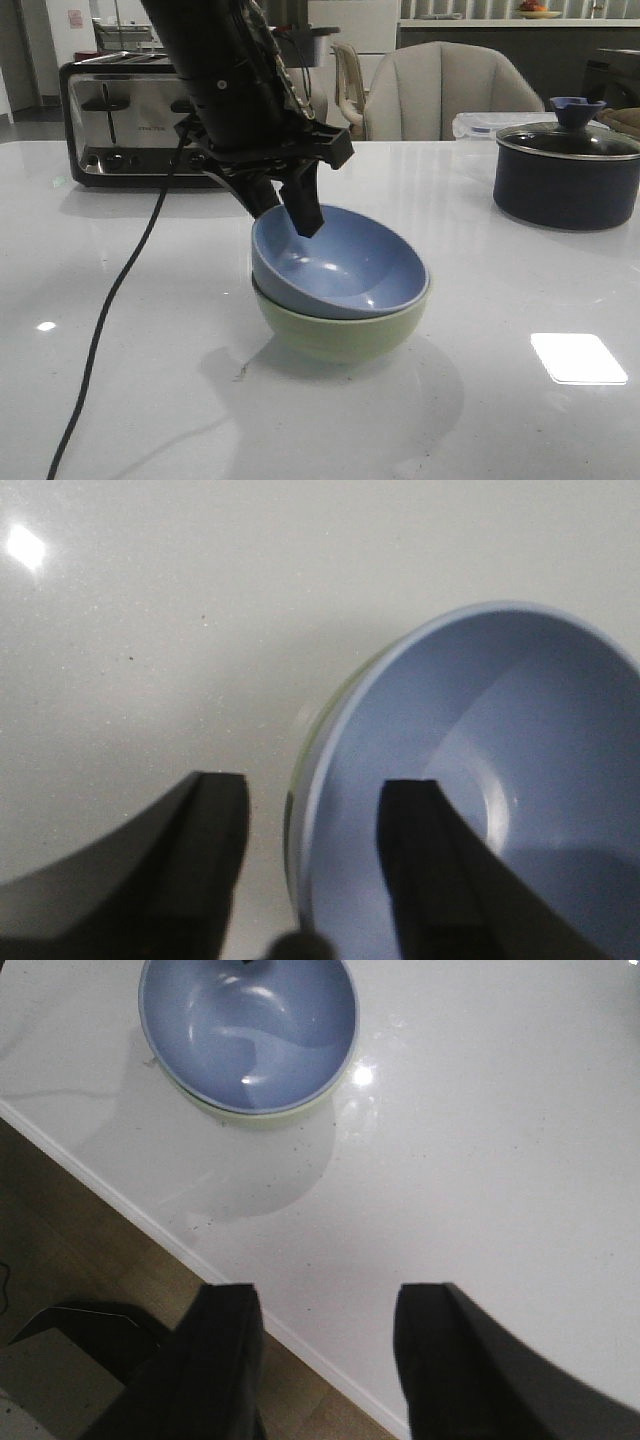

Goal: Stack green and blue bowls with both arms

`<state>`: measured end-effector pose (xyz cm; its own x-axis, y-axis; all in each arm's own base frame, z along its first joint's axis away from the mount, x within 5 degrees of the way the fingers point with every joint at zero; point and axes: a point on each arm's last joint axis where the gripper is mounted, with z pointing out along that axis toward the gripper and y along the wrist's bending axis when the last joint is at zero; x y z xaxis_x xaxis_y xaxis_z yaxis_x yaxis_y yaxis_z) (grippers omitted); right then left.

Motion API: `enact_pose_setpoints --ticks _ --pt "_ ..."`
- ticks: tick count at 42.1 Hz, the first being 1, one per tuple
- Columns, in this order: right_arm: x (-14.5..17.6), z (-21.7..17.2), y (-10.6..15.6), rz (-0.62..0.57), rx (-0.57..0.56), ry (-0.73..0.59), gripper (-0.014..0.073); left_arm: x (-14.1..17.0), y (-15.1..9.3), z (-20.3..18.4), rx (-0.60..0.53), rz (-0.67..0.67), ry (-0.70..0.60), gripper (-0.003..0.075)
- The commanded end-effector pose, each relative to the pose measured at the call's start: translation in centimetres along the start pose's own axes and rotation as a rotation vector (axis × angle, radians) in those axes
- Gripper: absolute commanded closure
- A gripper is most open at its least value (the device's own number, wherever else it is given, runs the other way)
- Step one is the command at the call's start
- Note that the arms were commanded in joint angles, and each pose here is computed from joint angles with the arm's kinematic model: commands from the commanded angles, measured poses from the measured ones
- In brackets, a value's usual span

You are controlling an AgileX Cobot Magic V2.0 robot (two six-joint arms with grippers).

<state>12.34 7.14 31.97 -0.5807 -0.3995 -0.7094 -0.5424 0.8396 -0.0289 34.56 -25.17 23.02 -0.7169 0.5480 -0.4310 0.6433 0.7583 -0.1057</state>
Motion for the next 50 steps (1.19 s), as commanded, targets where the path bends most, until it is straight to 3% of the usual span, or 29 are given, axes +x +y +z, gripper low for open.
enact_pose_setpoints --ticks 1,10,16,29,42,50 --pt "-1.1 -0.7 -0.1 -0.012 0.013 -0.091 0.0163 -1.7 -0.9 -3.9 0.008 0.017 -0.134 0.0168" --pt "-1.1 -0.7 -0.1 -0.012 0.013 -0.091 0.0163 -1.2 -1.7 -9.7 0.009 0.040 -0.214 0.0167" --pt "-1.1 -0.7 -0.1 -0.012 0.013 -0.091 0.0163 0.6 -2.4 -14.0 0.005 0.048 -0.292 0.0167" --pt "-1.2 -0.8 -0.1 -0.012 0.014 -0.098 0.0163 9.1 -3.4 -19.4 -0.005 0.057 -0.359 0.0167" --pt "-1.2 -0.8 -0.1 -0.012 0.013 -0.097 0.0163 16.9 -4.0 -21.3 -0.014 0.060 -0.439 0.0167" --pt "-1.2 -0.8 -0.1 -0.012 0.013 -0.097 0.0163 20.3 -4.0 -21.8 -0.034 0.076 -0.478 0.0167"
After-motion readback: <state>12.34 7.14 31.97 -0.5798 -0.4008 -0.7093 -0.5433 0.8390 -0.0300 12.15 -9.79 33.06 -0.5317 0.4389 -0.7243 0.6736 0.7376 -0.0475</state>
